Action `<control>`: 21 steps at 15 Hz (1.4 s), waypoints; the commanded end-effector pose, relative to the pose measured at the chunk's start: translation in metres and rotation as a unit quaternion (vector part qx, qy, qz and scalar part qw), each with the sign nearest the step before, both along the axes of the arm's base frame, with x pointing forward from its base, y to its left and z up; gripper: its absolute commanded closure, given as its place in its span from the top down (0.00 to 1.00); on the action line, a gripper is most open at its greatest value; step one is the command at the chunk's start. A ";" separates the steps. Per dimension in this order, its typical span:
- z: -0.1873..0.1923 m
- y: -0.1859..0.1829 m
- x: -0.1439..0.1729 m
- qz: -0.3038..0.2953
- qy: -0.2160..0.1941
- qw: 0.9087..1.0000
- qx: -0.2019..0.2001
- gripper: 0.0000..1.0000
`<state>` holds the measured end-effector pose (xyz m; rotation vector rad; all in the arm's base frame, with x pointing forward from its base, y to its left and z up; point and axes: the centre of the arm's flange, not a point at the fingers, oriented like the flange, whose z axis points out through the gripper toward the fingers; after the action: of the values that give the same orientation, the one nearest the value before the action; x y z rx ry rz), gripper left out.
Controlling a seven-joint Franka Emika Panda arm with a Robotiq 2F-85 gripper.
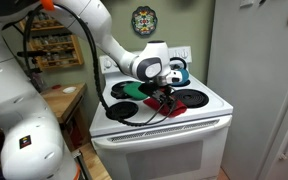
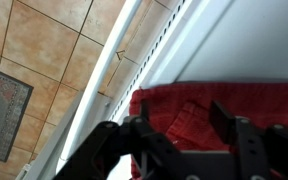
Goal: Unfold the red towel on the stove
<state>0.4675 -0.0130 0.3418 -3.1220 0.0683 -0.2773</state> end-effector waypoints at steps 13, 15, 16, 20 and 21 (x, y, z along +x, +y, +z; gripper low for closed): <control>-0.025 -0.003 0.001 -0.010 -0.047 0.998 0.050 0.23; -0.026 -0.004 0.002 -0.009 -0.050 0.997 0.053 0.06; -0.027 -0.004 0.002 -0.007 -0.051 0.997 0.054 0.00; -0.027 -0.004 0.001 -0.004 -0.052 0.997 0.057 0.00; -0.025 -0.004 0.001 -0.003 -0.054 0.997 0.057 0.00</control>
<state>0.4733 -0.0143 0.3214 -3.0033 0.1026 -0.3979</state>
